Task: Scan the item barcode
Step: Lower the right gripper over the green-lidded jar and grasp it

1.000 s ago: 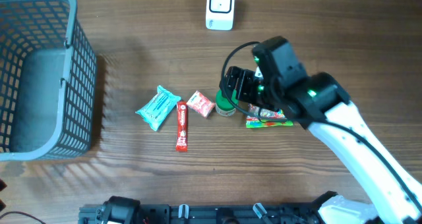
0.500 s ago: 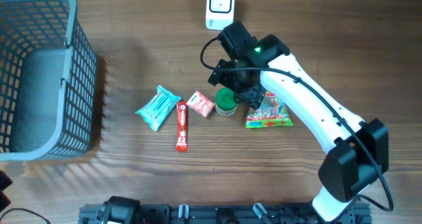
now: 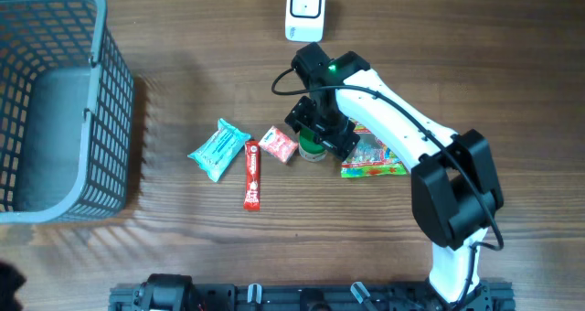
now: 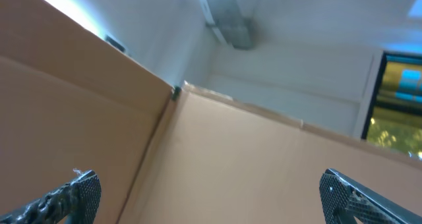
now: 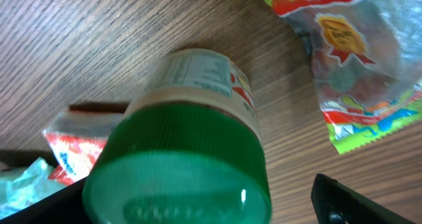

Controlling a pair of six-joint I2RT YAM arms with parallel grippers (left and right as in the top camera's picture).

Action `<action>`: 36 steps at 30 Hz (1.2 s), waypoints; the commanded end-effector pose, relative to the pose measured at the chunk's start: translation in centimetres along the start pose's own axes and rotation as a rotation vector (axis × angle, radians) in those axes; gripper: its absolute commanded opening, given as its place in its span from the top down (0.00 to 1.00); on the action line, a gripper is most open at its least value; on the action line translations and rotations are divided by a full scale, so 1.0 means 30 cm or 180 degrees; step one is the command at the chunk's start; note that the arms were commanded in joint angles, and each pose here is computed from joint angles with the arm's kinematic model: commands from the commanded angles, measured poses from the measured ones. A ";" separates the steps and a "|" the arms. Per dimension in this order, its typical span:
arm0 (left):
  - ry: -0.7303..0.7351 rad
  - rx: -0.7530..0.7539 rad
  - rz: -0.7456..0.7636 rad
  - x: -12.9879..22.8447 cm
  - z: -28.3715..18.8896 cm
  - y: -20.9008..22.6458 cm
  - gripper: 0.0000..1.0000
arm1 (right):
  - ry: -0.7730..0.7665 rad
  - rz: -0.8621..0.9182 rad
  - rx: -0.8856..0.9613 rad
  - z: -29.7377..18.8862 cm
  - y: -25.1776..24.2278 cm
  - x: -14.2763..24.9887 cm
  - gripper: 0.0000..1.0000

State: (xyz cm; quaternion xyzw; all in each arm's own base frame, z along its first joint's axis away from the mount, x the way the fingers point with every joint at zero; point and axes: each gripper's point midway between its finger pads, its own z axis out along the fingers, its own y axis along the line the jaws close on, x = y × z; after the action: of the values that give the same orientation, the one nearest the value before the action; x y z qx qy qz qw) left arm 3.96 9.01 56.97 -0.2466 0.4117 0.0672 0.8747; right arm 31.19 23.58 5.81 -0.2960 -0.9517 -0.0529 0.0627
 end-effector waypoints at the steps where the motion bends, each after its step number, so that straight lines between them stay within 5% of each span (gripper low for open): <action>1: -0.0155 0.0021 -0.0061 -0.041 -0.046 -0.001 0.00 | 0.0006 0.0082 0.0013 0.039 0.021 -0.013 0.00; 13: -0.0159 0.0116 0.0093 -0.014 -0.046 -0.038 0.00 | 0.0098 0.0118 0.0221 0.163 0.014 0.012 0.01; 21: -0.0244 0.0126 0.0053 -0.036 -0.048 -0.041 0.00 | -0.0053 0.0054 0.0255 0.183 0.021 0.001 0.25; 36: -0.0353 0.0138 0.0000 -0.066 -0.051 -0.043 0.00 | -0.0150 0.0042 0.0277 0.282 -0.028 -0.021 0.17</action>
State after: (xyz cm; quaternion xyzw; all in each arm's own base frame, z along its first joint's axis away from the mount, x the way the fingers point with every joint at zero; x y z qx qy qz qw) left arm 1.98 7.51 58.08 -0.2278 0.3648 0.0795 0.8993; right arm 32.44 24.96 0.61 -0.2987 -0.9533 -0.0366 0.0241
